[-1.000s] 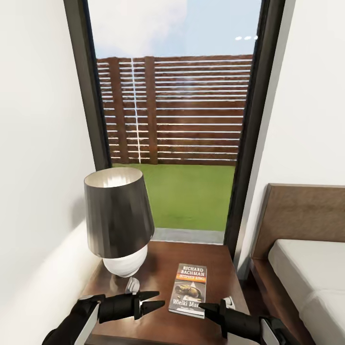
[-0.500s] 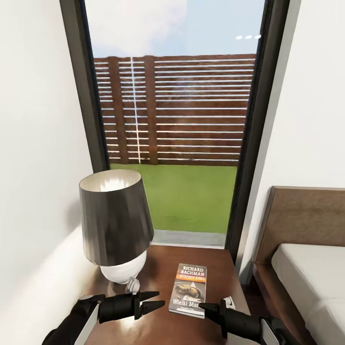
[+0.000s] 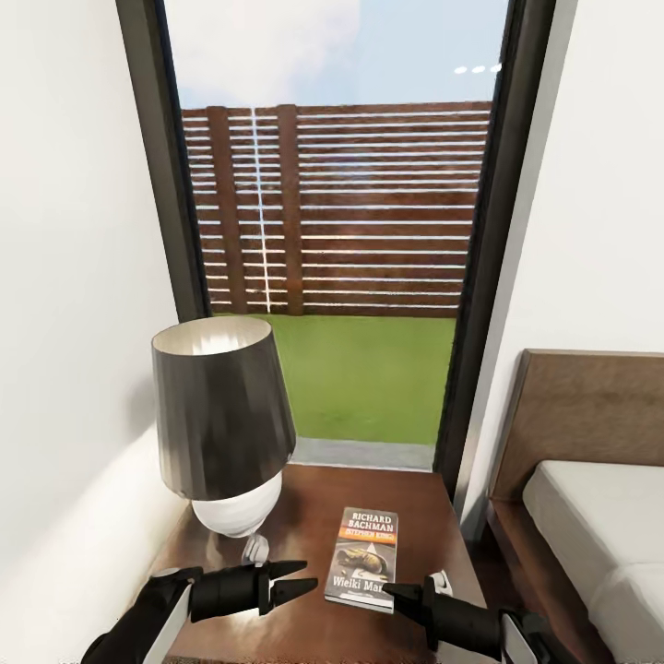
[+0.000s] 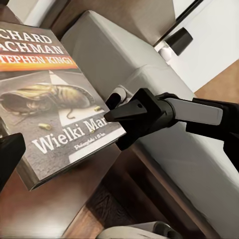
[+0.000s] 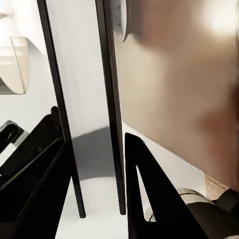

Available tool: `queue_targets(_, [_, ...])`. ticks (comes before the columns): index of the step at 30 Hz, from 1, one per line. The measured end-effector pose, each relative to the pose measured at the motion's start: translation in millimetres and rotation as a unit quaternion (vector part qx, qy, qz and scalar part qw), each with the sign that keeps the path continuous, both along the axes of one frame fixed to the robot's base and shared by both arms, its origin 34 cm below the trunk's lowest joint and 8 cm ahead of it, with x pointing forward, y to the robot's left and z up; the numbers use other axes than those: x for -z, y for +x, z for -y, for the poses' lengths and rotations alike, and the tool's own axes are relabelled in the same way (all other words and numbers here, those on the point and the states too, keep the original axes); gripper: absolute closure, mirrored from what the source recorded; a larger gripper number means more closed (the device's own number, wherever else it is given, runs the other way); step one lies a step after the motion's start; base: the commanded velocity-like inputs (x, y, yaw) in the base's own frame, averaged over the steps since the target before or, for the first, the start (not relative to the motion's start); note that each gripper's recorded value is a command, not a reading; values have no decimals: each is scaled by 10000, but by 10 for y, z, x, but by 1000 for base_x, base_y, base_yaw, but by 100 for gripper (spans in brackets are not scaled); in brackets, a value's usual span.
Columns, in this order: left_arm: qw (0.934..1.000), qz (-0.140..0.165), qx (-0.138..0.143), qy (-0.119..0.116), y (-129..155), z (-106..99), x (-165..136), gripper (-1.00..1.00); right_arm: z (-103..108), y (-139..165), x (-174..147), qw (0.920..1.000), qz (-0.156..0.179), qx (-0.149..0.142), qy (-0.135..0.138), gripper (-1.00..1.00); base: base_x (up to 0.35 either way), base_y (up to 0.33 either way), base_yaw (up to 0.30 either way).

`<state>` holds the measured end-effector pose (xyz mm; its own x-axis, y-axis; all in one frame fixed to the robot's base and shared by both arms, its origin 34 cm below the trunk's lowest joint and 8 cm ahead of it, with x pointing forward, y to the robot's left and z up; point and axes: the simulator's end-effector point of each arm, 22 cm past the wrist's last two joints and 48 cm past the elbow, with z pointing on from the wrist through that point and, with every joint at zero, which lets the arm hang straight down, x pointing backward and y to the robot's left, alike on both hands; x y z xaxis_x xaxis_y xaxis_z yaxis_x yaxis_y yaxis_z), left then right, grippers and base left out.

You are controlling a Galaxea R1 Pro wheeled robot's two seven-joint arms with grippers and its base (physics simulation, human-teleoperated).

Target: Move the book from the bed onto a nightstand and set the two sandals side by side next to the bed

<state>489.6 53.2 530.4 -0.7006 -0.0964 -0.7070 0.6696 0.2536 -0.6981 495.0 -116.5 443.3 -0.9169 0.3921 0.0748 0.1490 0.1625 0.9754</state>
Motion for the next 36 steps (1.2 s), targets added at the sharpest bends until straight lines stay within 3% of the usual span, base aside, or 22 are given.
queue_targets(10, [10000, 1, 0, 0, -6, -1, 23, -100, 0, -3, 19, 10000, -2, 6, 10, 100, 0, 0, 0])
queue_targets(19, [10000, -39, 0, 1, -49, -1, 216, -100, 0, -56, 216, 10000, -39, 1, 1, 100, 0, 0, 0])
queue_targets(36, [10000, -39, -1, 2, -49, -3, 217, -100, 1, -55, 214, 10000, -43, 3, 6, 100, 0, 0, 0])
